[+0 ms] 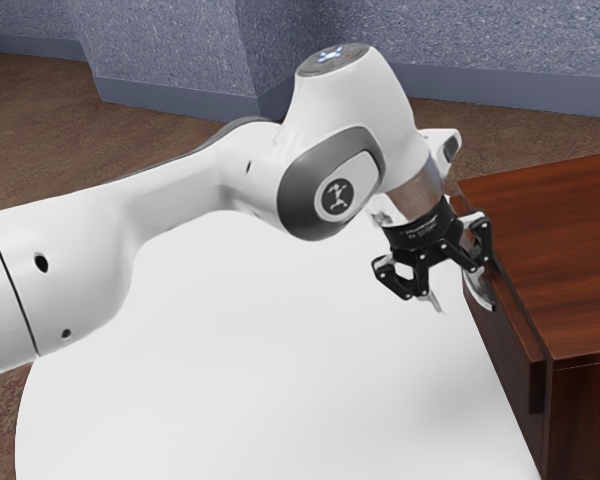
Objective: Pull the drawer handle with one arm to open the drawer
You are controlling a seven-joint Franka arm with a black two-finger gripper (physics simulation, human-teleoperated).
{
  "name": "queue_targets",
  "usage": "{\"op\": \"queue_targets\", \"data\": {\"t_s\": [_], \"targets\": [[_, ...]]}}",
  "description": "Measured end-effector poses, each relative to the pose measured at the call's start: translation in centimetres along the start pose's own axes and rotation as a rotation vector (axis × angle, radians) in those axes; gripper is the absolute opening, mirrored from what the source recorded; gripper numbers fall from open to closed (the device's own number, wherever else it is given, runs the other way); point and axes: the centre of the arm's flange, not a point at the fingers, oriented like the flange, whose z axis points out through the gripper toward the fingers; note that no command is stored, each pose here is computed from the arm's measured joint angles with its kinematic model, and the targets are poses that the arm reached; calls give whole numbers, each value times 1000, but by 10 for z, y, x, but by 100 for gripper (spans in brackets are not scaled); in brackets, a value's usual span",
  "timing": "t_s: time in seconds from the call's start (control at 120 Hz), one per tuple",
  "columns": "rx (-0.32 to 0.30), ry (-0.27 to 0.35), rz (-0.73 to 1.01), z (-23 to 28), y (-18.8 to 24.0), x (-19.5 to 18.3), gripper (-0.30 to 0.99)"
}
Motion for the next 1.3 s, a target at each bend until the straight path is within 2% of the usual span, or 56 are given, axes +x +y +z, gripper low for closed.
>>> {"op": "queue_targets", "data": {"t_s": [1.3], "targets": [[55, 27, -61, -17, -60, 21, 29]]}}
